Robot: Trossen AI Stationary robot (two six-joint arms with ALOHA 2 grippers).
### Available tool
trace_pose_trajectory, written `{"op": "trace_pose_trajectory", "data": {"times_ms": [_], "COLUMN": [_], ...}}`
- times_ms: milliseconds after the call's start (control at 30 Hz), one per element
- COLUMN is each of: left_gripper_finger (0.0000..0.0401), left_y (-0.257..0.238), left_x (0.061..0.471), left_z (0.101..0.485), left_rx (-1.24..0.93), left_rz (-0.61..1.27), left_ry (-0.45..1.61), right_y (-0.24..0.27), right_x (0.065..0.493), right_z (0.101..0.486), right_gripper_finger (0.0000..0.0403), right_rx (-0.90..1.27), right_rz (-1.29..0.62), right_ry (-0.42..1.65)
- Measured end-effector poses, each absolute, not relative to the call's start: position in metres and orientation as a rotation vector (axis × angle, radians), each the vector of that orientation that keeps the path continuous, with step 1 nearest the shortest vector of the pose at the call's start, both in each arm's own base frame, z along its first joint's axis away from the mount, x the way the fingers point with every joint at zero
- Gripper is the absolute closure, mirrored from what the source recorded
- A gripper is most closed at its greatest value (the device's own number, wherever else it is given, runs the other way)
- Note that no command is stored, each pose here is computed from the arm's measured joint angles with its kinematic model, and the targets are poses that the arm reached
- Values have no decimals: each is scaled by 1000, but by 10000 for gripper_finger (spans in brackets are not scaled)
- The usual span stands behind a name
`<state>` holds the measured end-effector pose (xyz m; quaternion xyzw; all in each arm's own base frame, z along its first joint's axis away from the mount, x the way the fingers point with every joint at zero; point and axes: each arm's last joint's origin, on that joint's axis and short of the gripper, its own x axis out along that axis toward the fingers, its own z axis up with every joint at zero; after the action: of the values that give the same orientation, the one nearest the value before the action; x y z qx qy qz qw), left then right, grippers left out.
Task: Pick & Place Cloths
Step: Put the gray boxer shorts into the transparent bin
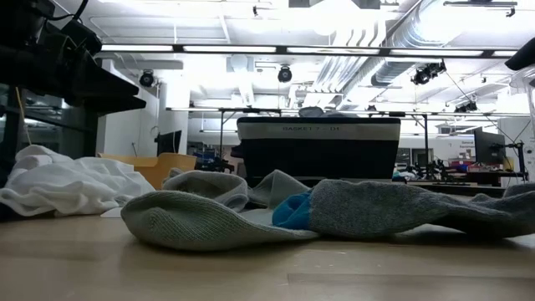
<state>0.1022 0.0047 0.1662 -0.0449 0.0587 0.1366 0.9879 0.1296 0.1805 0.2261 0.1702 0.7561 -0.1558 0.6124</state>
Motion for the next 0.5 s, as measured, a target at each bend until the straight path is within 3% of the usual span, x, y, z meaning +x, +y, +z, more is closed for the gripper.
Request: {"op": "trace_pose_trajectory", "data": {"times_ms": [200,500], "left_gripper_finger": [96,96], "left_y": [5,5], "left_x": [102,102], "left_z": [166,166], "left_rx": [-90,-104], "left_rz": [274,276], "left_ry": [117,116], "right_y": [178,153], "right_x": [125,111], "right_z": [237,274], "right_gripper_finger": [182,176], "right_rx": [510,709], "right_rz": [-330,-288], "right_ry": [1776,1556]}}
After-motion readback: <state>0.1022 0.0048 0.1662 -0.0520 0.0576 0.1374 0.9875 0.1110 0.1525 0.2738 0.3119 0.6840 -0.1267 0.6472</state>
